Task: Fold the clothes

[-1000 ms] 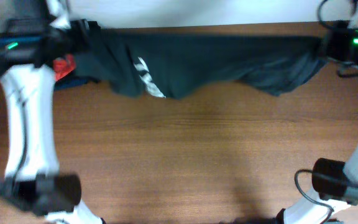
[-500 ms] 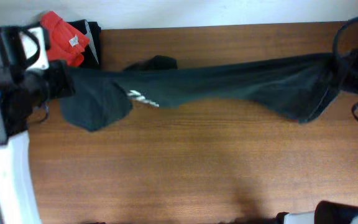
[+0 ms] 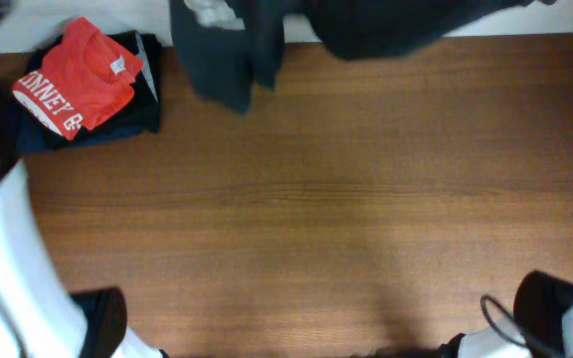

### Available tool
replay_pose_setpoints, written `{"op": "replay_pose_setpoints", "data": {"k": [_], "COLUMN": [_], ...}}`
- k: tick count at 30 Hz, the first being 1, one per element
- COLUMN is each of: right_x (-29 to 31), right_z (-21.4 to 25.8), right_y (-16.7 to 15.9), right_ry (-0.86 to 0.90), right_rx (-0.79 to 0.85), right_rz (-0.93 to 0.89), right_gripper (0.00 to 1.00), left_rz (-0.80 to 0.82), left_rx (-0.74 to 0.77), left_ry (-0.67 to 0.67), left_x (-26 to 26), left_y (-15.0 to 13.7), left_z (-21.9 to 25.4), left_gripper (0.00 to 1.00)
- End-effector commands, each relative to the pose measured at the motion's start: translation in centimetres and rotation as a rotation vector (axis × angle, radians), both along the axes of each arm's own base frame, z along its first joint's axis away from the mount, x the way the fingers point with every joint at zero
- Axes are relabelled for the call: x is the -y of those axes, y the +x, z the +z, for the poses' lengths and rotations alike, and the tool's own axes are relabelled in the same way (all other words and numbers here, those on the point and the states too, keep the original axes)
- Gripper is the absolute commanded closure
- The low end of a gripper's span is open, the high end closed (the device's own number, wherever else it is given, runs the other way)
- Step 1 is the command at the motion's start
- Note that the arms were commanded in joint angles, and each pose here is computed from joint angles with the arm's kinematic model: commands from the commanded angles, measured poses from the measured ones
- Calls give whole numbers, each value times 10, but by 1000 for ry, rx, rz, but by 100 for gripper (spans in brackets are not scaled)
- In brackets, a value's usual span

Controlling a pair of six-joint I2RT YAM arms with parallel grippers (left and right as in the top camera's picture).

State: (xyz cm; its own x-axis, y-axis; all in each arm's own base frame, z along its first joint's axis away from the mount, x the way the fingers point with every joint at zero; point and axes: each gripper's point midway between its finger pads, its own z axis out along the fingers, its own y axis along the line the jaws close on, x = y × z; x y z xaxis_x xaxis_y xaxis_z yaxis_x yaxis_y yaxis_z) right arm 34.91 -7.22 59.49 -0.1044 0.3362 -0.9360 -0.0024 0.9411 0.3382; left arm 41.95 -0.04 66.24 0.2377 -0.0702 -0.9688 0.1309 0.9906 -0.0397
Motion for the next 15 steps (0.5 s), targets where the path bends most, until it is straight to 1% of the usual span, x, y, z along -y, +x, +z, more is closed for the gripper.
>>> {"op": "replay_pose_setpoints", "data": {"k": [1, 2, 3, 4, 5, 7, 8, 9, 10, 11, 13, 15], "right_x": [14, 11, 7, 0, -8, -20, -24, -29, -38, -44, -53, -50], "right_z": [-37, -55, -78, -110, -137, -169, -187, -190, -188, -183, -171, -174], "right_y": [12, 18, 25, 31, 37, 36, 28, 26, 18, 12, -12, -32], "right_ry": [-15, -18, -15, -2, 17, 2, -15, -46, -55, -60, -62, -74], "right_rx": [-133, -194, -278, -392, -487, -614, -706, -723, -724, -714, -691, -712], "right_rz": [-32, -10, 16, 54, 91, 133, 114, 118, 133, 142, 144, 106], "right_gripper": [96, 96, 96, 96, 96, 96, 96, 96, 96, 96, 96, 96], "left_rz": [124, 124, 124, 123, 107, 96, 95, 93, 91, 91, 102, 103], "left_rx": [-114, -177, -287, -422, -595, -783, -906, -993, -1061, -1095, -1135, -1142], "left_ry": [-10, -14, -21, -30, -42, -56, -65, -72, -77, -80, -80, -81], "left_x": [-35, -37, -40, -44, -45, -46, -47, -46, -44, -43, -42, -38], "left_y": [16, 30, 54, 80, 111, 130, 132, 125, 113, 102, 71, 41], "left_z": [-31, -52, -90, -139, -210, -287, -332, -358, -370, -371, -357, -335], "left_gripper": [100, 100, 100, 100, 99, 100, 100, 100, 100, 100, 100, 100]}}
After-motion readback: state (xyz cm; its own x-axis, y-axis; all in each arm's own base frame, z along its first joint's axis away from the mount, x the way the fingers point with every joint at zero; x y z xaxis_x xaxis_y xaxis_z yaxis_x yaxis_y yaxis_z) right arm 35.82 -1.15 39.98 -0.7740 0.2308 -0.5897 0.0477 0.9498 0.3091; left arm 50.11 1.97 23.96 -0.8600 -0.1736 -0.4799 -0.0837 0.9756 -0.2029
